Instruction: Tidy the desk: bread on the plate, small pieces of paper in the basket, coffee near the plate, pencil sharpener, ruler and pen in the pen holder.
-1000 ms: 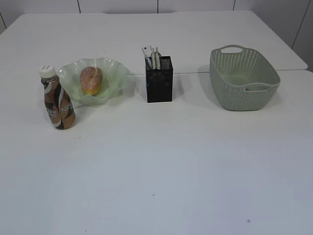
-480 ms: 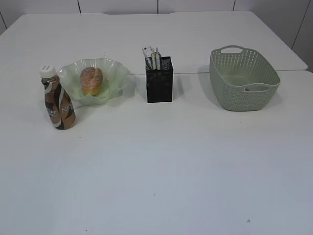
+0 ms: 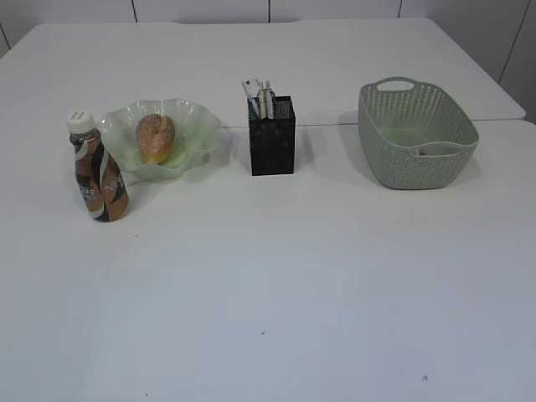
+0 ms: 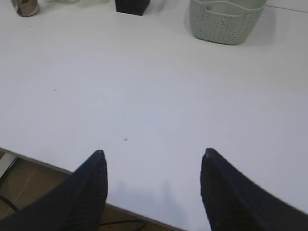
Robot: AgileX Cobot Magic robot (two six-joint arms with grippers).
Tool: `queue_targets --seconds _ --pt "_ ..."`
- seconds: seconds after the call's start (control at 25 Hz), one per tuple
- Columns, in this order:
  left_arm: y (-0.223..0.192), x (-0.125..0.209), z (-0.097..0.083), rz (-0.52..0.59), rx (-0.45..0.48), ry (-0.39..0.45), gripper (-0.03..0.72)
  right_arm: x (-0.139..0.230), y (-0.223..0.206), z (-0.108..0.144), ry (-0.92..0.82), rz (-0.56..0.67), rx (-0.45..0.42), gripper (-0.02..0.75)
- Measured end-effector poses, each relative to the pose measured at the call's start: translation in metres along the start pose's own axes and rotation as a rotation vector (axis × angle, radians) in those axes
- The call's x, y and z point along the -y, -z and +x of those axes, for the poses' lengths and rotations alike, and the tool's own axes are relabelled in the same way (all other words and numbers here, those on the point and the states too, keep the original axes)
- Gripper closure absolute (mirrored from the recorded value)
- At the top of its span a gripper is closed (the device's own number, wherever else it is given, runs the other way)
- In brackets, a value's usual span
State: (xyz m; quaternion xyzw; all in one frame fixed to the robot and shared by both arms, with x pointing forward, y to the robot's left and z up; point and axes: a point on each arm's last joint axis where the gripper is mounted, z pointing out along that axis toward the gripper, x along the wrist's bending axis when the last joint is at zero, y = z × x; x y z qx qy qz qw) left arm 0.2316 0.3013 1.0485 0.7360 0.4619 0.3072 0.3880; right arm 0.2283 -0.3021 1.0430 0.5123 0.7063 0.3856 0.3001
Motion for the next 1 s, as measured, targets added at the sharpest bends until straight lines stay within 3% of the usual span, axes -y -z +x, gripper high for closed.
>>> queue_targets --seconds 0.32,1.0 --pt "-0.0006 -0.0006 -0.0021 0.029 -0.266 0.160 0.286 -0.0006 -0.0006 0.0028 -0.145 0.006 0.235 0.259" --pt "-0.0006 -0.0006 -0.0021 0.029 -0.270 0.163 0.287 -0.0007 -0.0006 0.0030 -0.152 0.006 0.248 0.258"
